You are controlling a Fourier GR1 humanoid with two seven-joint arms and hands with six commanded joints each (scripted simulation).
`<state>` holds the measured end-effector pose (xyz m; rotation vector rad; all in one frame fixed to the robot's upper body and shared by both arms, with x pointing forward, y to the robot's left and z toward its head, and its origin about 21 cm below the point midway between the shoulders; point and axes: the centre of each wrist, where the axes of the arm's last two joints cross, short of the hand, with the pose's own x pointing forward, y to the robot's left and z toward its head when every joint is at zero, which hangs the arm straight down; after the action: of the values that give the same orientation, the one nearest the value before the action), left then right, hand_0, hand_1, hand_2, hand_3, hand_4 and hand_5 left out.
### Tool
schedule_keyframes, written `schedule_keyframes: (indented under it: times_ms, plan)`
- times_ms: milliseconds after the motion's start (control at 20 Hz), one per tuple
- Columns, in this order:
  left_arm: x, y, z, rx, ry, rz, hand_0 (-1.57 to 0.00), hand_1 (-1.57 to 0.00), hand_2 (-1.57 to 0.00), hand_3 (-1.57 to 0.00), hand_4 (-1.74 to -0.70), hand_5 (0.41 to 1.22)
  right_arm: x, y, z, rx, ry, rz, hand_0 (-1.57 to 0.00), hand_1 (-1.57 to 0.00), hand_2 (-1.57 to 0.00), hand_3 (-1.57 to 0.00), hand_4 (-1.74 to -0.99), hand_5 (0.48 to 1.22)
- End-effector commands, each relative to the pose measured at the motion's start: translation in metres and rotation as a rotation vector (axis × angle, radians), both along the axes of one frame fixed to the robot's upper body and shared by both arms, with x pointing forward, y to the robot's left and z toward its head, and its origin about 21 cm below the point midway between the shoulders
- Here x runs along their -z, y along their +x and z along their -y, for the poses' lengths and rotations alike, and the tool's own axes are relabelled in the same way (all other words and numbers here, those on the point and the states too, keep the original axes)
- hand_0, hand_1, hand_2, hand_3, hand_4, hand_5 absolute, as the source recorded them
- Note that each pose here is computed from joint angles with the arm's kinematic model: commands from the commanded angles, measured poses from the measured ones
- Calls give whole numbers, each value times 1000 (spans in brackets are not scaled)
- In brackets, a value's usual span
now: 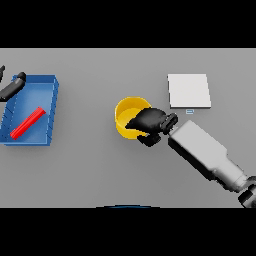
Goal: Pick up the red beaker and tilt it to pour out 1 green nut into yellow bowl. Pick up the yellow bowl and place it on the metallic measuring scale.
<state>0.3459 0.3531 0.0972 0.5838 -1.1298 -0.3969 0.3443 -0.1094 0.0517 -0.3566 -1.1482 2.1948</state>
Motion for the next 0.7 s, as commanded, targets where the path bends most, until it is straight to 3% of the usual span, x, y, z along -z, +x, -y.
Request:
schedule_keyframes:
  times_ms: [0,100,200,400,650]
  plan:
    - [-3,-1,-1,0,0,11,1,1,1,1,-719,692,2,0,0,-11,-4,6,-750,-693,-476,-351,-1454,999]
    - [2,-2,-1,3,1,6,1,1,1,1,-719,693,1,0,2,-21,14,-14,-1045,-1009,-870,-574,-1552,1079]
    - [-1,-3,-1,-1,-3,16,1,1,1,1,-724,696,3,-3,2,-23,27,-15,-1235,-1211,-1122,-834,-1614,1130]
    - [-6,-3,0,4,3,8,1,1,1,1,-722,695,2,0,5,-44,36,1,-1433,-1424,-1240,-1183,-1689,1184]
    - [-4,-3,-1,6,4,0,1,1,1,1,-716,694,-6,3,5,-12,69,20,-1526,-1523,-1319,-1311,-1724,1209]
